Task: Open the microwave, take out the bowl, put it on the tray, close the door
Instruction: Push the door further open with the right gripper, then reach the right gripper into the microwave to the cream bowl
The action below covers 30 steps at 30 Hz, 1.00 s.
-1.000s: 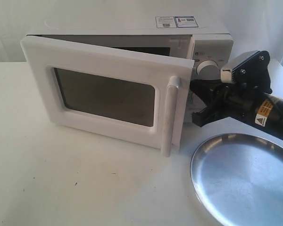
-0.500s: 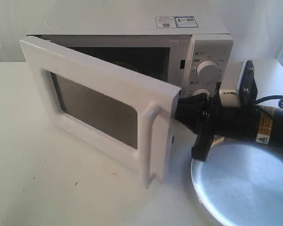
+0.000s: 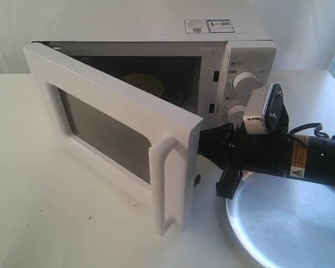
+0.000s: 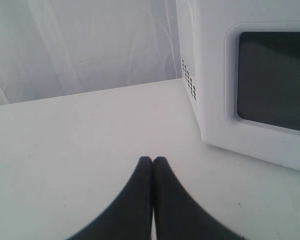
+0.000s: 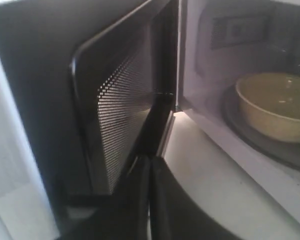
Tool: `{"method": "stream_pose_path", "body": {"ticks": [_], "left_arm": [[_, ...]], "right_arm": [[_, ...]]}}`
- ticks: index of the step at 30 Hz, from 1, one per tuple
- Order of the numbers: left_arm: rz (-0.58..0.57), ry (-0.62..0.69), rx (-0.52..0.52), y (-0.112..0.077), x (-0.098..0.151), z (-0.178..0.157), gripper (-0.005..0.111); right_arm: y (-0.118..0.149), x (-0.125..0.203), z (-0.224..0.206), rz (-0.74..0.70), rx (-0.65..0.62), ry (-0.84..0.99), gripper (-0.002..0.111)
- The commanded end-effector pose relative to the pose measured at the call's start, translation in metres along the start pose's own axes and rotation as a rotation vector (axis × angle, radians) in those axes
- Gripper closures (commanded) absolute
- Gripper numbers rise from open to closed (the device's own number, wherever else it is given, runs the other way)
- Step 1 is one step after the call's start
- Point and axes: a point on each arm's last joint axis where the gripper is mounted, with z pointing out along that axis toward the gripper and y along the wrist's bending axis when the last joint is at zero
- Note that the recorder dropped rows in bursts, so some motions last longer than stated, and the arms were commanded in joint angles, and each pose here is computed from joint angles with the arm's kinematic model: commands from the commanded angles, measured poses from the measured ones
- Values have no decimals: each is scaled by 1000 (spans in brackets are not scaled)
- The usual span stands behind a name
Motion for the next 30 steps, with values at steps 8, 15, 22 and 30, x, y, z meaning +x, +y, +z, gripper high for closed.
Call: {"method": "stream_pose_path", "body": {"ticks": [8,15,22,30], "left_arm": [[-7,-9,4,0,-1,0,107],[-7,-9,4,0,-1,0,107],[-7,-9,4,0,-1,0,107],[-7,-9,4,0,-1,0,107]], "right_arm": [[9,0,2,-29,-95,-42,108],[32,3,10,-139,-269,5,108],[39,-2,20,-156,-313,-8,108],[13,-4,47,-91,62,38,108]]}}
